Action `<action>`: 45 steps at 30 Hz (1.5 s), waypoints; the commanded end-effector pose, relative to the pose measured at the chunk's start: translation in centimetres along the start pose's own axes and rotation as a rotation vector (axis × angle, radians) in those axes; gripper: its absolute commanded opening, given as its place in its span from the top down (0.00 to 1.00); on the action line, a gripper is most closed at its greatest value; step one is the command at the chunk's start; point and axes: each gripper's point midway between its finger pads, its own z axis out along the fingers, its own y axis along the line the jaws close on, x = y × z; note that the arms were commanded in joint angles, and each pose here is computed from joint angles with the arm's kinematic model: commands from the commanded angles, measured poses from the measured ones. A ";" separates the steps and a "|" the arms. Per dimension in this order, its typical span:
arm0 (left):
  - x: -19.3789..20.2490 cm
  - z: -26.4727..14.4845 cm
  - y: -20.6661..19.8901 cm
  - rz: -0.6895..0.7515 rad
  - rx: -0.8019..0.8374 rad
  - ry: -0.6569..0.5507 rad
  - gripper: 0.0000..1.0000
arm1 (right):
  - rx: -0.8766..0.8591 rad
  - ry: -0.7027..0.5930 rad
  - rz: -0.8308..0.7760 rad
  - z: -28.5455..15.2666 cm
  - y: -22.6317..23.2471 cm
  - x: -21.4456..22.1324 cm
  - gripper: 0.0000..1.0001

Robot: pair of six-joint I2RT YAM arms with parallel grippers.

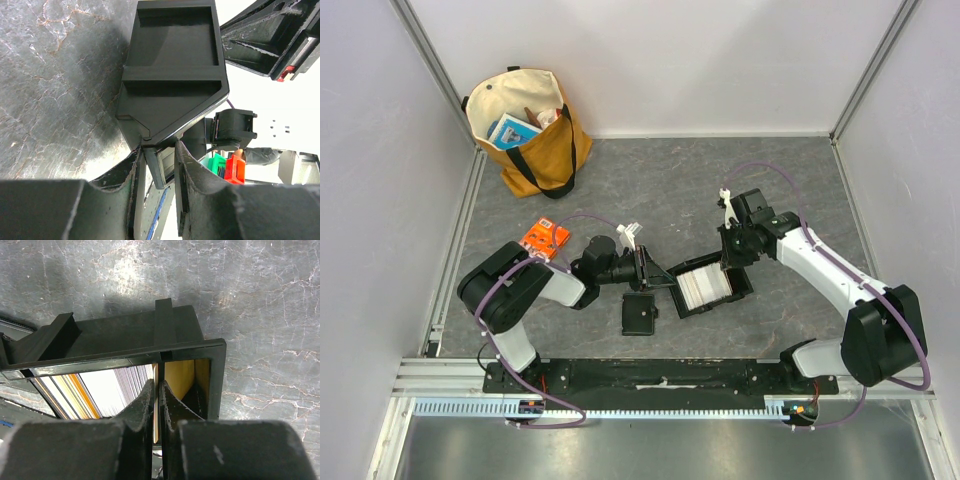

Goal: Put the credit cards into the card holder
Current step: Pick up the credit card from the storage box.

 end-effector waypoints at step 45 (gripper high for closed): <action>-1.3 0.0 -3.4 0.110 0.102 -0.040 0.98 | 0.138 -0.035 0.053 -0.3 -2.5 -0.2 0.92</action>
